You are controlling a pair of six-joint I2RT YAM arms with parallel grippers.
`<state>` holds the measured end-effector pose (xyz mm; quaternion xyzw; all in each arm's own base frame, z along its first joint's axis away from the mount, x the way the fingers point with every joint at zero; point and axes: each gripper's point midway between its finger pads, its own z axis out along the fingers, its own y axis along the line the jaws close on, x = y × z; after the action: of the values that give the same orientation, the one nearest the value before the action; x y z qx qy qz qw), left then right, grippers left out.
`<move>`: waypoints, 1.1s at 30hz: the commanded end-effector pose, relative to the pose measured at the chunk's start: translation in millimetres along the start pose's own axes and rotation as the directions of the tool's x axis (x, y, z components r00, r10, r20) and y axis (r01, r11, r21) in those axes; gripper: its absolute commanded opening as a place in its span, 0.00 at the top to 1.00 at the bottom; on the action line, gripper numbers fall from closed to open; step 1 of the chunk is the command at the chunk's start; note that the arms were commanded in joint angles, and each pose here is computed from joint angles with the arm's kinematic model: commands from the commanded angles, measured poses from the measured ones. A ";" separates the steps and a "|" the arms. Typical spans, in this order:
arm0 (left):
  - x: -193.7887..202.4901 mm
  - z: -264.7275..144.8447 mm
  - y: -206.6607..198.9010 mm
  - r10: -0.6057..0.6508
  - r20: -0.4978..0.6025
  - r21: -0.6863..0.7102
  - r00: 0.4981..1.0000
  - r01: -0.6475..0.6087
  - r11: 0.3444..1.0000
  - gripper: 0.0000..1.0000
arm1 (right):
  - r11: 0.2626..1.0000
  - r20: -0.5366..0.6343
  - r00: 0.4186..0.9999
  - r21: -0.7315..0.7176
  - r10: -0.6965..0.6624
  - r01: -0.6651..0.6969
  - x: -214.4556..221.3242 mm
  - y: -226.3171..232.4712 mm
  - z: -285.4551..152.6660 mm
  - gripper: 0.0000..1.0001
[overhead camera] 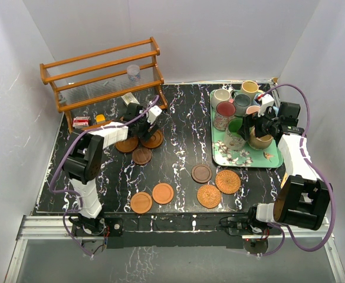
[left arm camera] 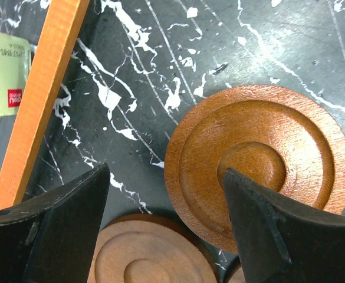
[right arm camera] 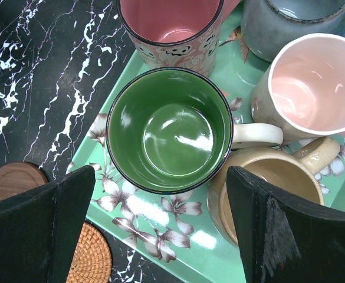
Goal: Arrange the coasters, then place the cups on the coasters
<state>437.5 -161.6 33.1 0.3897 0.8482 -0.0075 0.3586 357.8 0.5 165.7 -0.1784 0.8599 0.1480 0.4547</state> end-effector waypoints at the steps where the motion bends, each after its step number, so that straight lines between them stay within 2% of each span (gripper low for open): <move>1: 41.4 -11.7 11.4 -0.028 -0.125 -0.055 0.992 0.021 0.998 0.23 | 1.000 0.028 0.999 -0.002 -0.025 0.025 -7.9 -0.7 -0.3 0.07; 9: 42.8 -12.7 18.3 -0.053 -0.113 -0.063 0.992 0.047 0.997 0.22 | 1.000 0.027 0.999 -0.002 -0.023 0.023 -7.7 -1.1 0.3 0.07; 20: -9.7 -37.6 18.5 -0.081 0.049 0.020 0.995 0.080 0.997 0.12 | 1.000 0.024 1.000 -0.003 -0.020 0.020 -6.8 -1.3 1.1 0.06; 24: -17.4 -54.4 21.1 -0.094 0.085 0.039 0.992 0.091 0.995 0.10 | 1.000 0.022 1.000 -0.003 -0.019 0.019 -6.2 -1.6 1.4 0.06; 28: -4.1 -72.1 22.6 -0.103 0.079 0.042 0.992 0.100 0.994 0.10 | 1.000 0.021 1.000 -0.003 -0.018 0.018 -5.9 -1.6 1.4 0.06; 33: 33.1 -88.5 22.3 -0.138 0.022 0.048 0.990 0.137 0.989 0.10 | 1.000 0.024 0.999 -0.005 -0.022 0.022 -6.8 -1.0 1.1 0.05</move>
<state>411.2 -115.1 89.8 0.3418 0.8561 -0.0419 0.3853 358.2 0.5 163.4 -0.1775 0.8613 0.1495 0.4519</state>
